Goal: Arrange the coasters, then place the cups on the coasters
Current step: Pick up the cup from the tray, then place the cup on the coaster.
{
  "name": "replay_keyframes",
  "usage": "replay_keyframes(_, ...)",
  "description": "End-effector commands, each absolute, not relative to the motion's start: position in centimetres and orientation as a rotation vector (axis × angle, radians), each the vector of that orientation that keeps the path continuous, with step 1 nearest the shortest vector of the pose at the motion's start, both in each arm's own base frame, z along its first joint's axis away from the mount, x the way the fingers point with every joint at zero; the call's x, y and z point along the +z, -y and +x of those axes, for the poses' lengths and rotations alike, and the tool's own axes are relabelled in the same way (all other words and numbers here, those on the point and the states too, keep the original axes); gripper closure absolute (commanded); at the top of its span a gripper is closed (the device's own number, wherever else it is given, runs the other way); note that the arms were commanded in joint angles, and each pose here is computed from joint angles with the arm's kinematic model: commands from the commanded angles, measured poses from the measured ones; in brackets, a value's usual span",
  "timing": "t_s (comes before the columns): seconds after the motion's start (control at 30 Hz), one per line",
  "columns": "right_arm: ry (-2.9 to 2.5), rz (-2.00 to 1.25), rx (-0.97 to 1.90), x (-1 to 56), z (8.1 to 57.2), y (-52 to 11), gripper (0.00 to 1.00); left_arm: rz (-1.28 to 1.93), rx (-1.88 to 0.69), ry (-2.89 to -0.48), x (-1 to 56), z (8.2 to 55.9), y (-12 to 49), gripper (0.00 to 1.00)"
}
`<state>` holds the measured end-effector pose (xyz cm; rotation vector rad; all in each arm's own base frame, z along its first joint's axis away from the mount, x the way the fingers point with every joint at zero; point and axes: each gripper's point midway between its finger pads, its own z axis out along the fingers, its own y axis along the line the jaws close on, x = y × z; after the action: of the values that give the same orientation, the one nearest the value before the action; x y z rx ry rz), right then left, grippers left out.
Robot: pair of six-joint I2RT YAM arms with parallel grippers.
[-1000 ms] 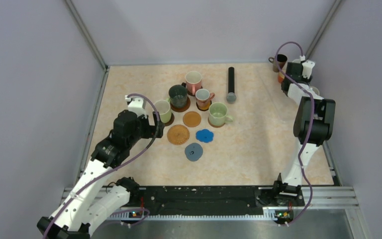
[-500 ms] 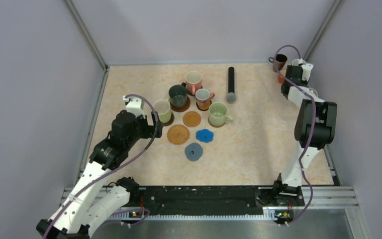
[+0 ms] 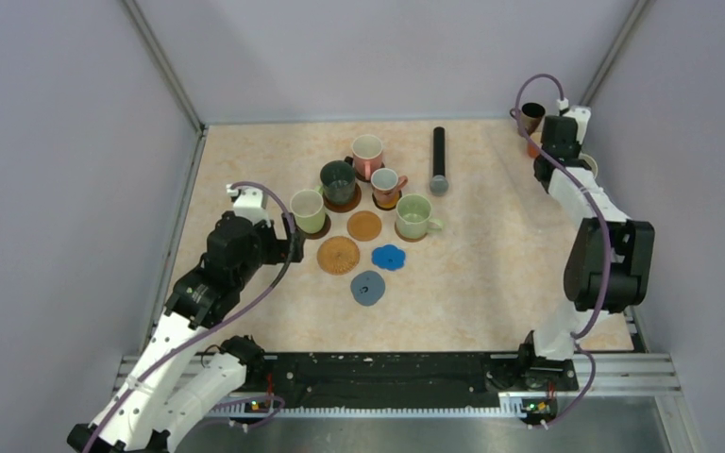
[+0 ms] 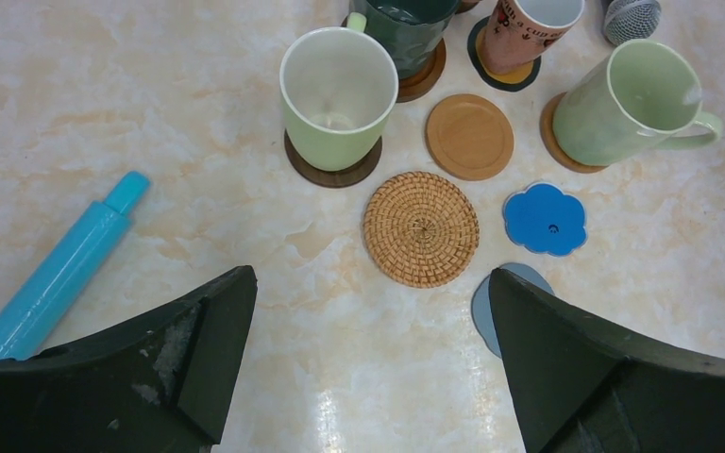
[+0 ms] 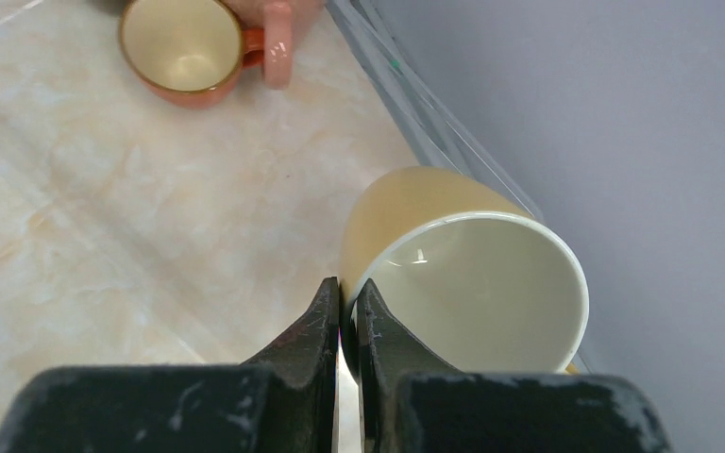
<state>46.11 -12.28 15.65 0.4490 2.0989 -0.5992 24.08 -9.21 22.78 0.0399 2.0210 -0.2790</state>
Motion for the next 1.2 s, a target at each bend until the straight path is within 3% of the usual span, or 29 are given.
replay_keyframes(0.0, -1.961, 0.402, -0.489, 23.0, 45.9, 9.6, 1.00, 0.056, -0.365, -1.964, 24.7, 24.1, 10.4, 0.01)
replay_keyframes(0.63, -1.843, 0.041, 0.090, 34.8, 39.3, -11.0, 1.00, 0.070, -0.390, -1.948, 24.9, 23.9, 10.7, 0.01)
replay_keyframes(1.0, -1.740, -0.523, 0.404, 35.0, 34.6, -26.0, 1.00, 0.085, -0.412, -1.925, 25.4, 23.6, 10.9, 0.03)
replay_keyframes(1.17, -1.749, -0.660, 0.425, 34.2, 35.0, -29.4, 1.00, 0.072, -0.404, -1.913, 25.7, 23.5, 10.6, 0.02)
